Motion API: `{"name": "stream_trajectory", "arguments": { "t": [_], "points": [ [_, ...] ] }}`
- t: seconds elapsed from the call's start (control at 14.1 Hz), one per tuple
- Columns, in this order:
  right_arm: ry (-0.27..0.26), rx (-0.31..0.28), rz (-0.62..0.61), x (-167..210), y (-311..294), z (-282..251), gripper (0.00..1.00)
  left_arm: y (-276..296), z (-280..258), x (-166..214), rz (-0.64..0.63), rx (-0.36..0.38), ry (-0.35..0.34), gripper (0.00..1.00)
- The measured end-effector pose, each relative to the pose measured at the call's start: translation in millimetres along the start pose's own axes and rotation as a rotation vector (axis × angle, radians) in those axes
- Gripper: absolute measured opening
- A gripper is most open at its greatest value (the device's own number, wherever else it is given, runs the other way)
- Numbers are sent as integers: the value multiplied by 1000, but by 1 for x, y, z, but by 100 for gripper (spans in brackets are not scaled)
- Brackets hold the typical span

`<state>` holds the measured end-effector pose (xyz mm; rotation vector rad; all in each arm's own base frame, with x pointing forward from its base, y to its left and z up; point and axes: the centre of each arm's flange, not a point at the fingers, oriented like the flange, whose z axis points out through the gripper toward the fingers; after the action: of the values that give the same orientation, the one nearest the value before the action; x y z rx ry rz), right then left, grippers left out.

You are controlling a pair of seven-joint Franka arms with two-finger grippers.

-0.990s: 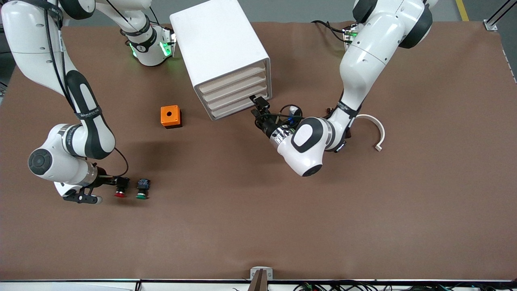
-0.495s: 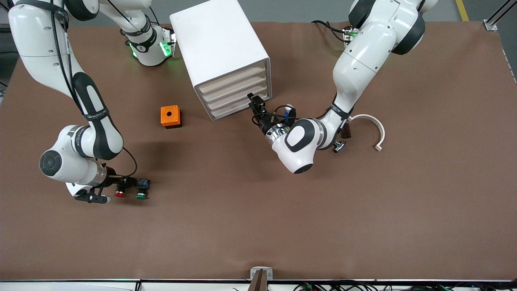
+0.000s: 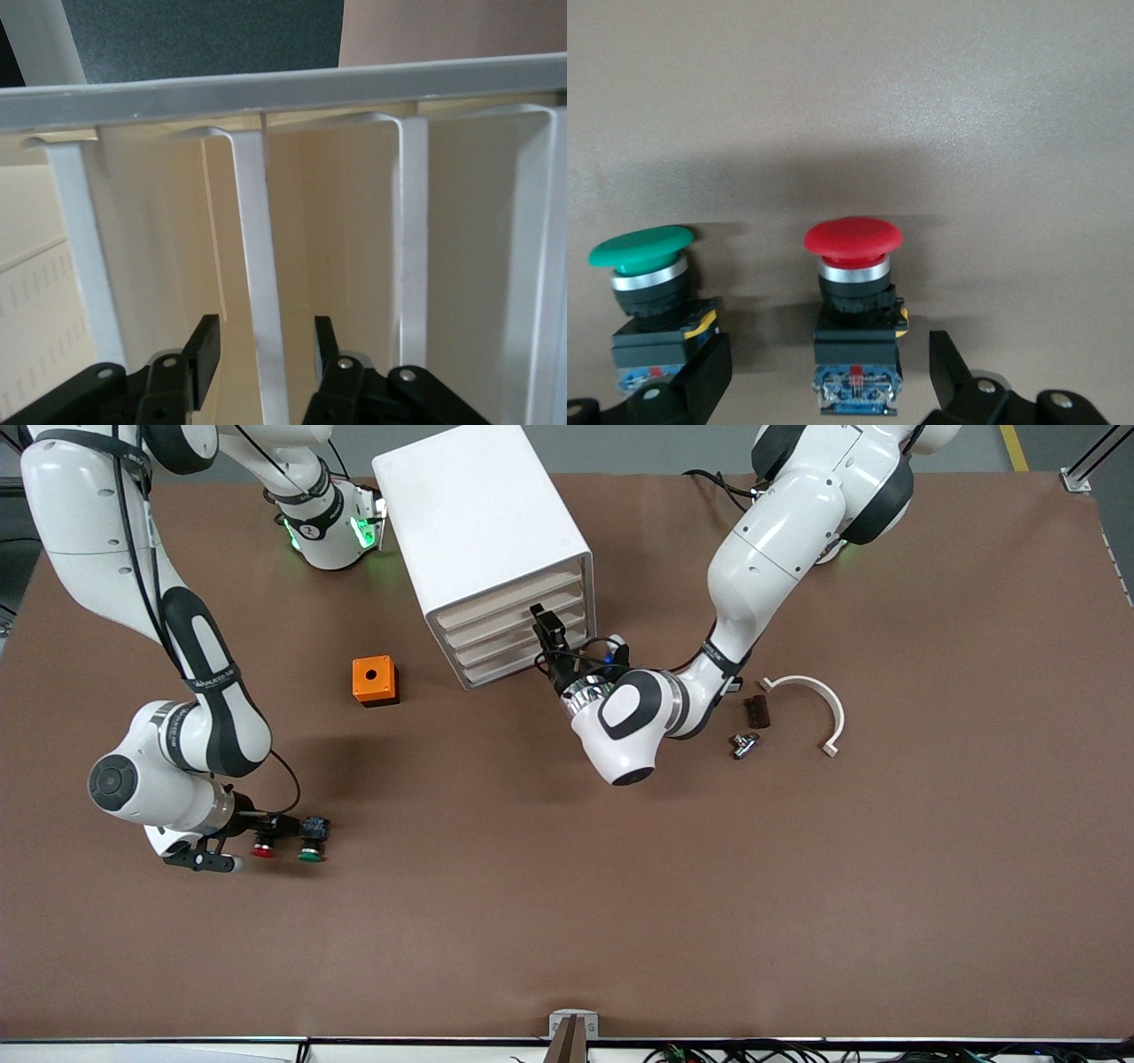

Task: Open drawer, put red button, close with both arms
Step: 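Pull the drawer open with the left gripper while the right gripper grasps the red button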

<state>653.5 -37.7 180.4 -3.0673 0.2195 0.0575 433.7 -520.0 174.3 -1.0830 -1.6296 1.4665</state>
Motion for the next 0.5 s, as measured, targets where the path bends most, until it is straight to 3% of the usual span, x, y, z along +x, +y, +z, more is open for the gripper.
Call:
{"name": "stream_trajectory", "arguments": {
  "t": [0.14, 0.21, 0.35, 0.5],
  "points": [
    [0, -5, -2, 0, 2, 2, 93, 3, 13, -1, -6, 6, 19, 48],
    [1, -8, -5, 0, 2, 2, 93, 5, 19, -2, -8, 8, 27, 42],
    [1, -15, -10, 0, 4, 2, 74, 6, 23, -2, -9, 10, 33, 25],
    [1, -20, -14, 0, 5, 2, 51, 5, 23, -2, -9, 12, 31, 18]
  ]
}}
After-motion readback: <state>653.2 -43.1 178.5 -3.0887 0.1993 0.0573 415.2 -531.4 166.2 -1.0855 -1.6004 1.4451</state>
